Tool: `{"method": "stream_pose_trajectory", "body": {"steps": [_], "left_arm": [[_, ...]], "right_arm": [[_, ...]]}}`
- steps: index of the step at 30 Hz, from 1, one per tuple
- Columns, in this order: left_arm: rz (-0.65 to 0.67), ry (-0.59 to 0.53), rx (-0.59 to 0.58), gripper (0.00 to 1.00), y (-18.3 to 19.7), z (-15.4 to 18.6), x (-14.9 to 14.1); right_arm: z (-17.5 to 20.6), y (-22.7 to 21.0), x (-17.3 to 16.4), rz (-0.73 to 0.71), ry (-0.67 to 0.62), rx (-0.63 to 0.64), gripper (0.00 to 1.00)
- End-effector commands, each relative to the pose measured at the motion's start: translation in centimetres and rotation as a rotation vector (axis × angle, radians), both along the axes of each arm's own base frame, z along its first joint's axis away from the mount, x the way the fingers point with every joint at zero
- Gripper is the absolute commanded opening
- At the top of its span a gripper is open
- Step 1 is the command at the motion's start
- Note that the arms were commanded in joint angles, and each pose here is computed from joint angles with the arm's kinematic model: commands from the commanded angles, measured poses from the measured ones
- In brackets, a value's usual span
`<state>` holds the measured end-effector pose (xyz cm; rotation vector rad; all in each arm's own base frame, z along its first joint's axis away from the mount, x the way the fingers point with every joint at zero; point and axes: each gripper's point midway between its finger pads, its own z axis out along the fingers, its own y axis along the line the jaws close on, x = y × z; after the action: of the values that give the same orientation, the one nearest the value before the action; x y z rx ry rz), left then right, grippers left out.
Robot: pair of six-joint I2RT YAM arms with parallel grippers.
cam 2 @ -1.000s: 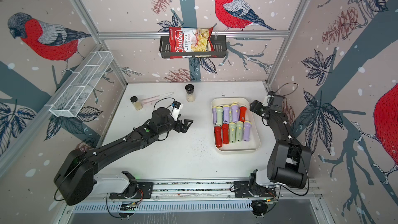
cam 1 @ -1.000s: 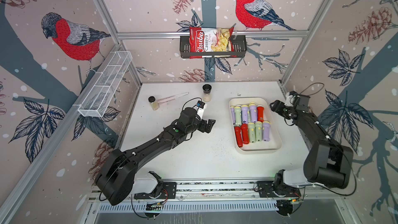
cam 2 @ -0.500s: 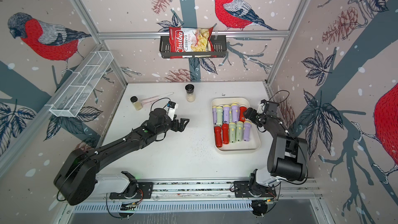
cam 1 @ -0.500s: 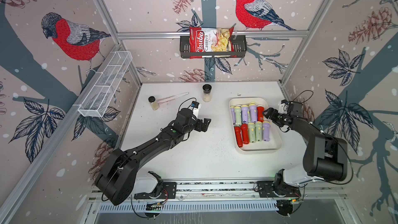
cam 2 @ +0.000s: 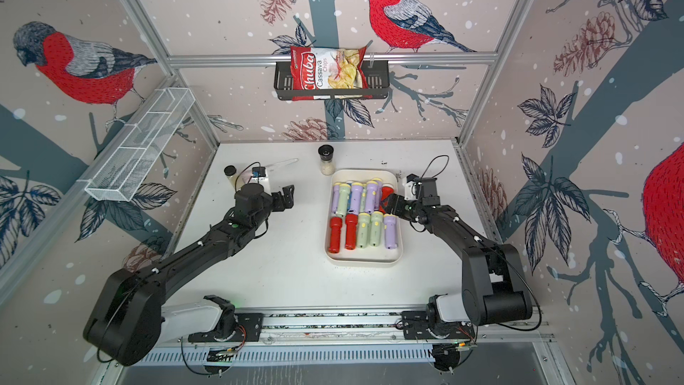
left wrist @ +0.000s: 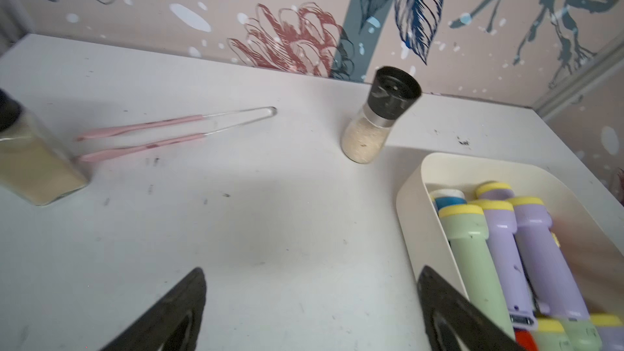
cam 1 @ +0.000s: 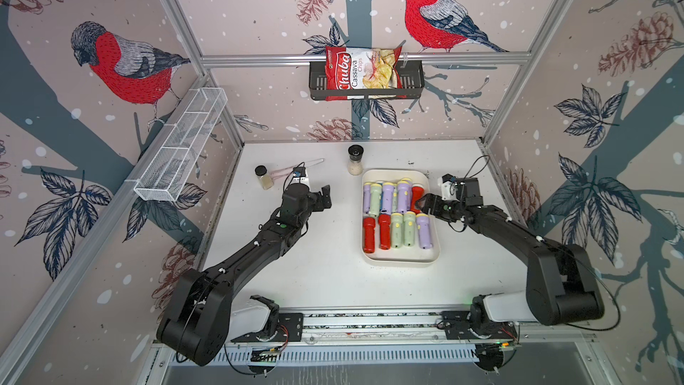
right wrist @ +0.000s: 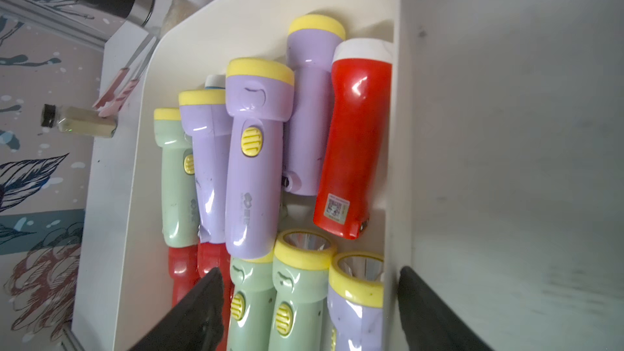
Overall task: Put the flashlights into the storage boxes
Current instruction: Move the storage box to the center of the board.
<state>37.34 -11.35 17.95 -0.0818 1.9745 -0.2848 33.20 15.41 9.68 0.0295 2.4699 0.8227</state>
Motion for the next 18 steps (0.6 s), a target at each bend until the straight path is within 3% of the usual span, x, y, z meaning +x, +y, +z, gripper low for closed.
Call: {"method": "stream_pose_trajectory", "body": {"steps": [1,5,8,11,13,18], "left_arm": [[0.157,-0.084,0.034,0.96,3.7,1.3,0.1],[0.263,-0.121,0.058,0.96,7.0,0.9,-0.8],[0.322,-0.145,0.083,0.96,8.9,0.5,-1.6],[0.373,-0.171,0.118,0.96,10.5,-0.2,-2.3],[0.411,-0.186,0.156,0.96,11.4,-0.6,-2.8],[0.467,-0.221,0.237,0.96,12.8,-0.8,-3.5]], "right_arm": [[1.5,3.1,0.1,0.011,-0.040,0.068,0.80],[2.5,6.0,-0.3,0.061,-0.075,0.076,0.80],[3.2,5.2,0.6,0.033,-0.123,0.040,0.80],[4.6,1.8,2.3,-0.051,-0.201,-0.022,0.83],[5.7,-1.9,3.6,-0.152,-0.259,-0.049,1.00],[7.7,-12.0,5.0,-0.428,-0.400,-0.159,0.99]]}}
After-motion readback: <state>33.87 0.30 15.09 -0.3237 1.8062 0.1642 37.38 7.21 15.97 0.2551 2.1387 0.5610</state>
